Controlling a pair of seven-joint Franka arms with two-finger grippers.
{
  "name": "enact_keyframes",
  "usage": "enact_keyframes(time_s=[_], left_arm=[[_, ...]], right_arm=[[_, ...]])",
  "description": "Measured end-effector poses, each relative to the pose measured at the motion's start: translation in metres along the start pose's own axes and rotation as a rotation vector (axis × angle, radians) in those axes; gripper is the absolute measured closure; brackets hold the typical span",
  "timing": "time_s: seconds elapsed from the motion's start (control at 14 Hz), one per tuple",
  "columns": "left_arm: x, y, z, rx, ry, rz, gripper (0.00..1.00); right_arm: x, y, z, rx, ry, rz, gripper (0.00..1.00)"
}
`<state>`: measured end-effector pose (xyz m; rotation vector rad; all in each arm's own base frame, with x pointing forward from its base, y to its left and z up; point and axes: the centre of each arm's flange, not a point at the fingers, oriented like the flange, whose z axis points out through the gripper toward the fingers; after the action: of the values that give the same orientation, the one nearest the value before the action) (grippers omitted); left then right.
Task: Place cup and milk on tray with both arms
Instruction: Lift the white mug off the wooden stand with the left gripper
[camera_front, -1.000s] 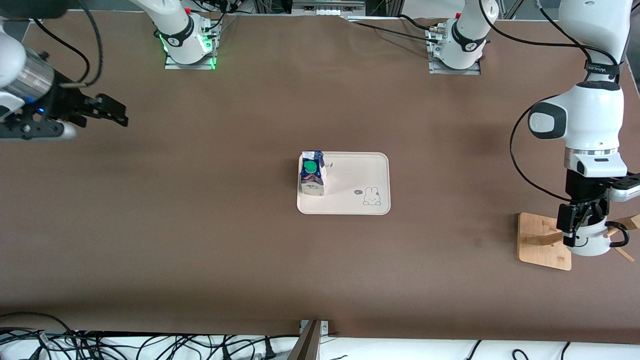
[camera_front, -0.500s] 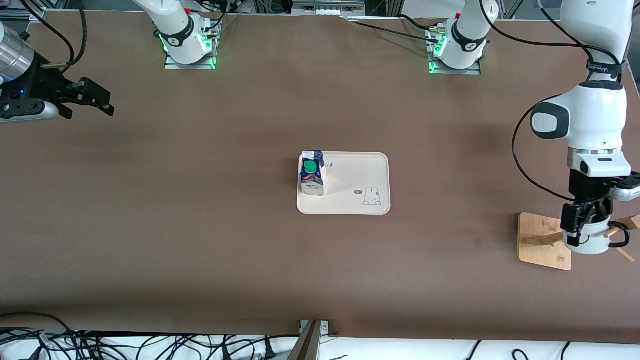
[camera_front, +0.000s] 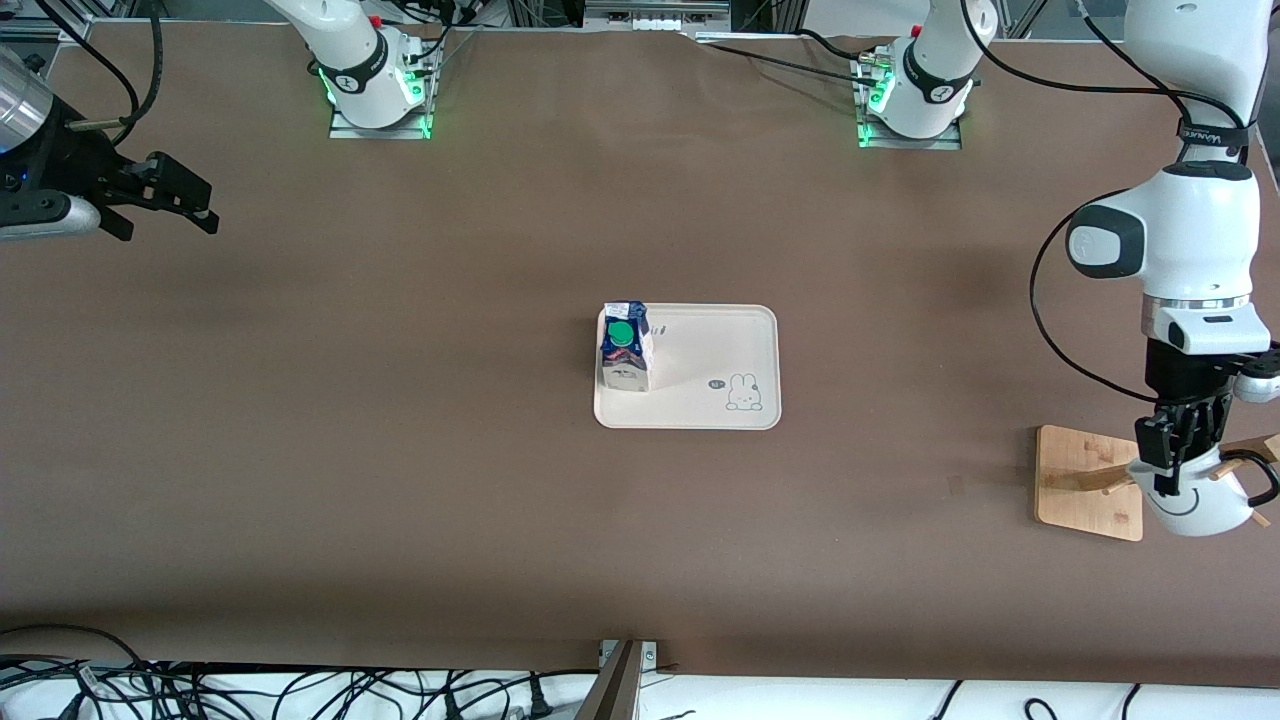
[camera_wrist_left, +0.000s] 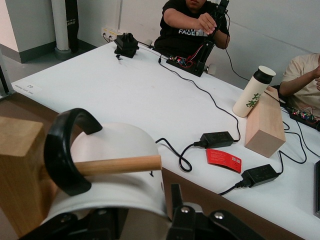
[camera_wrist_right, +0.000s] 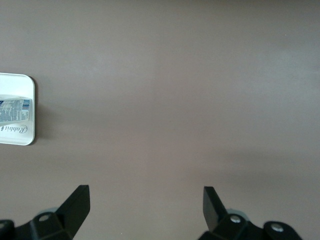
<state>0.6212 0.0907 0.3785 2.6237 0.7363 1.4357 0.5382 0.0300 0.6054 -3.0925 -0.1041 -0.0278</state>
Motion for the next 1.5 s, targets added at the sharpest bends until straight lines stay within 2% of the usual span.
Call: enact_keyframes(time_s=[0.14, 0.29, 0.64, 1.0, 1.36, 1.5], left_arm=[[-0.002, 0.004, 0.0, -0.006, -0.004, 0.003, 0.82], [-0.006, 0.005, 0.002, -0.005, -0.014, 0.005, 0.89], [-0.007, 0.009, 0.001, -0.011, -0.015, 0.007, 0.89], [-0.01, 0.043, -0.011, -0.07, -0.013, 0.005, 0.91], [-0.028, 0.069, -0.019, -0.113, -0.046, -0.041, 0.91], [-0.033, 0.078, -0.021, -0.119, -0.084, -0.036, 0.91]], right_arm=[[0.008, 0.001, 0.008, -0.001, -0.01, 0.003, 0.0], [0.015, 0.002, 0.008, -0.002, -0.002, 0.003, 0.0], [0.021, 0.002, 0.006, -0.003, 0.004, 0.004, 0.0], [0.021, 0.002, 0.007, -0.003, 0.001, 0.004, 0.0], [0.021, 0.002, 0.007, -0.003, 0.0, 0.004, 0.0], [0.021, 0.002, 0.007, -0.003, 0.0, 0.004, 0.0]])
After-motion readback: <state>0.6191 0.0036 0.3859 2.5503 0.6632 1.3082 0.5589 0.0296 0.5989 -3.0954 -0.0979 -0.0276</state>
